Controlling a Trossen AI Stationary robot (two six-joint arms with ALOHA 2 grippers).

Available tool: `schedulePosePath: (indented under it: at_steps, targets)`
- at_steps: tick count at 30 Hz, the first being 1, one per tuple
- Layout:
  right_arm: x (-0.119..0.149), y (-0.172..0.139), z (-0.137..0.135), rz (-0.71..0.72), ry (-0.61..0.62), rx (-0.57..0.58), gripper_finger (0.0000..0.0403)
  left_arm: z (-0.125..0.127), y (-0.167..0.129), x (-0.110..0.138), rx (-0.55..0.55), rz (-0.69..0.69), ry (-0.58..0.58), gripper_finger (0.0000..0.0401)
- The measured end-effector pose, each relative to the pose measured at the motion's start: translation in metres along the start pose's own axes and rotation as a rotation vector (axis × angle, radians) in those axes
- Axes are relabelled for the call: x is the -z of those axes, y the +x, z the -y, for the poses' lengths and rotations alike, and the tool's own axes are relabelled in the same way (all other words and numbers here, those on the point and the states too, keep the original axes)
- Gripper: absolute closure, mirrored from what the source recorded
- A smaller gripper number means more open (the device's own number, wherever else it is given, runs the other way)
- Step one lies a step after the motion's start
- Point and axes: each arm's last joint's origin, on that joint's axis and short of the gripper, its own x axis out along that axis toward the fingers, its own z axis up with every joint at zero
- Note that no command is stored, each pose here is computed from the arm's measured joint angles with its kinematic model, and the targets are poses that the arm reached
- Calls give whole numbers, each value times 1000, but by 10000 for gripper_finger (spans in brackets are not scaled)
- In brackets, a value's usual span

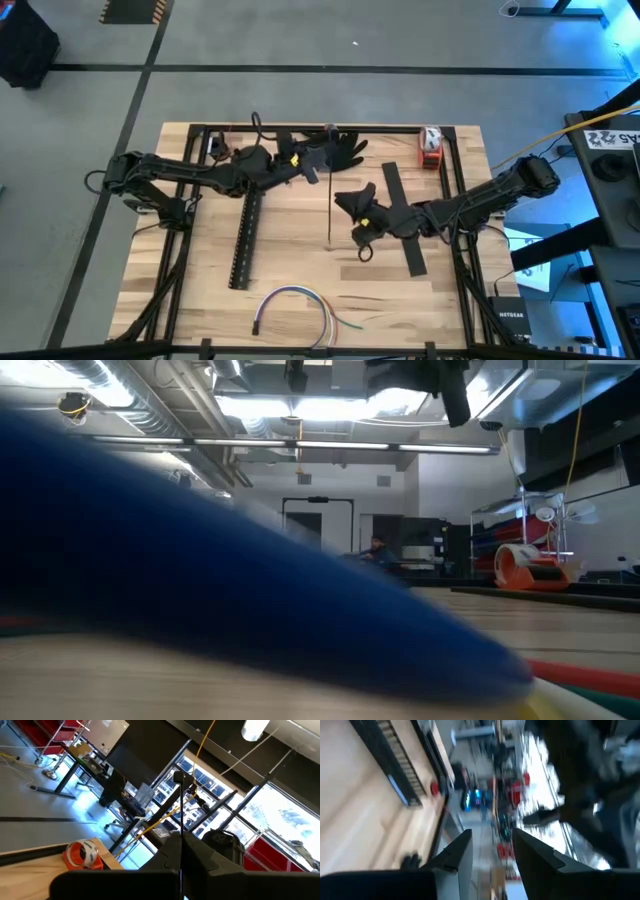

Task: Ziptie cables
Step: Wrap the cable wires together using the black zip tie

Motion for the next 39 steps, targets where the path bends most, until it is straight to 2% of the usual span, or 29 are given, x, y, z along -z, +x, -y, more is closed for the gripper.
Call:
schedulePosePath:
  at_steps: [5, 13, 17, 22, 26, 31, 33, 35, 39]
  targets:
    - [-3, 0, 6, 57, 7, 36, 270, -3, 1, -1, -9, 2, -6, 401]
    - [-4, 9, -8, 112, -64, -32, 270, -3, 1, -2, -11, 4, -11, 401]
    - [-8, 12, -10, 174, -90, -16, 270, -4, 2, -2, -13, 3, -7, 401]
    - [-9, 13, -11, 180, -82, -24, 273, -5, 2, -3, -17, 7, -5, 401]
    - [-9, 13, -12, 179, -49, -29, 304, -5, 2, -3, -19, 5, 4, 401]
    - [-8, 13, -12, 177, -6, -36, 382, -6, 2, -2, -22, 1, 34, 401]
    - [-8, 13, -12, 175, 29, -42, 396, -6, 2, -2, -22, 0, 66, 401]
    - [-8, 13, -13, 173, 77, -48, 393, -5, 2, -2, -21, -1, 123, 401]
    - [1, 16, -10, 154, 195, -94, 400, -5, 2, -3, -15, -1, 310, 401]
